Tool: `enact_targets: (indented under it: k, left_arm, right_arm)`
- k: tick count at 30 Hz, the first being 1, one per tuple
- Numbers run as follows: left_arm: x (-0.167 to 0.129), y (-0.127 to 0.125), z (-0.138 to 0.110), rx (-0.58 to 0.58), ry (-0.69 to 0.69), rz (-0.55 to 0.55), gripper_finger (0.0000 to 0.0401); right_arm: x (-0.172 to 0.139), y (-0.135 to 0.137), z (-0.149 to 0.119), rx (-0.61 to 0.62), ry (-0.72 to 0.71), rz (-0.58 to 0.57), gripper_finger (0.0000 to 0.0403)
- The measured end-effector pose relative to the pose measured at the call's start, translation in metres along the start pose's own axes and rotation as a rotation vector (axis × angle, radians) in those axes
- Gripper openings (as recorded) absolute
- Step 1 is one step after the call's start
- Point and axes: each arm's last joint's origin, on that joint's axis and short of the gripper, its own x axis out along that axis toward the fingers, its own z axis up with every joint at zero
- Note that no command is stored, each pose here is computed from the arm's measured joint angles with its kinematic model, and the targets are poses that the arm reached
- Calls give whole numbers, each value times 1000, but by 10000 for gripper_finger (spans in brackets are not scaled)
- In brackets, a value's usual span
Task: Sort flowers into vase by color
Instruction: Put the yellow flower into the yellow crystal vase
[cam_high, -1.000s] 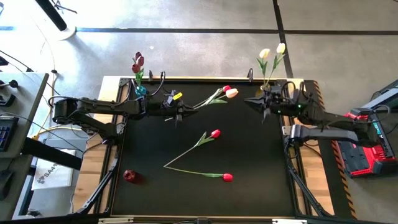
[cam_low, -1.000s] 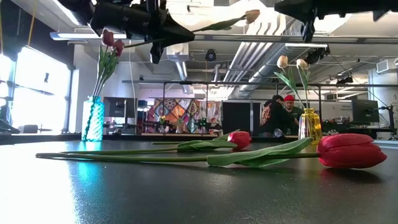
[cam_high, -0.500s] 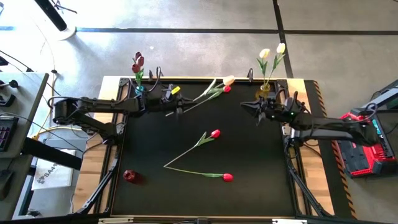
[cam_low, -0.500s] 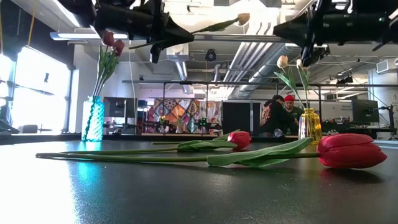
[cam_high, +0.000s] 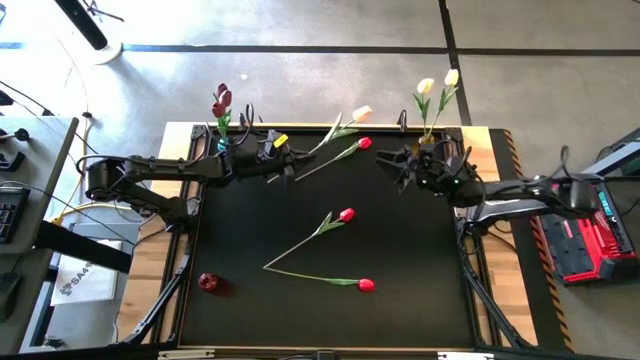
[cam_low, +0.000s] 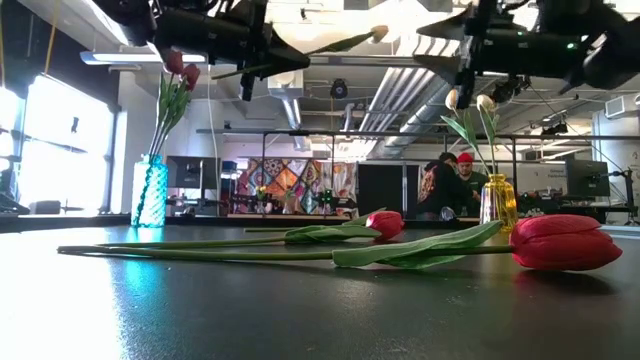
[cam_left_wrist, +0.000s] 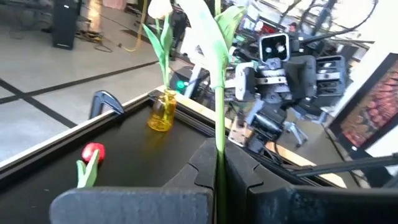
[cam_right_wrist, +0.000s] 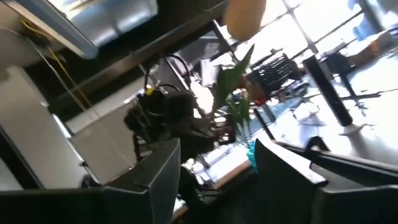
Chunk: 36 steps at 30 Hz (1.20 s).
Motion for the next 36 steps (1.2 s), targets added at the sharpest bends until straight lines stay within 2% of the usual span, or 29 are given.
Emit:
enact_targets:
  k: [5, 14, 21, 25, 31, 36]
  left_arm:
    - [0, -3, 1, 1, -24, 0, 0]
    - [1, -6, 1, 53, -40, -17, 0]
    - [1, -7, 1, 54, -41, -23, 0]
    - [1, -8, 1, 62, -37, -32, 0]
    - [1, -9, 0, 62, -31, -33, 0]
    - [1, -9, 0, 63, -30, -34, 0]
  right_arm:
    - [27, 0, -2, 23, 19, 54, 193]
    - [95, 3, -3, -7, 81, 160, 180]
    - [133, -1, -14, 51, 116, 177, 166]
    - [146, 2, -17, 51, 102, 177, 154]
    - [149, 1, -22, 57, 47, 71, 118]
    - [149, 0, -23, 52, 35, 27, 84]
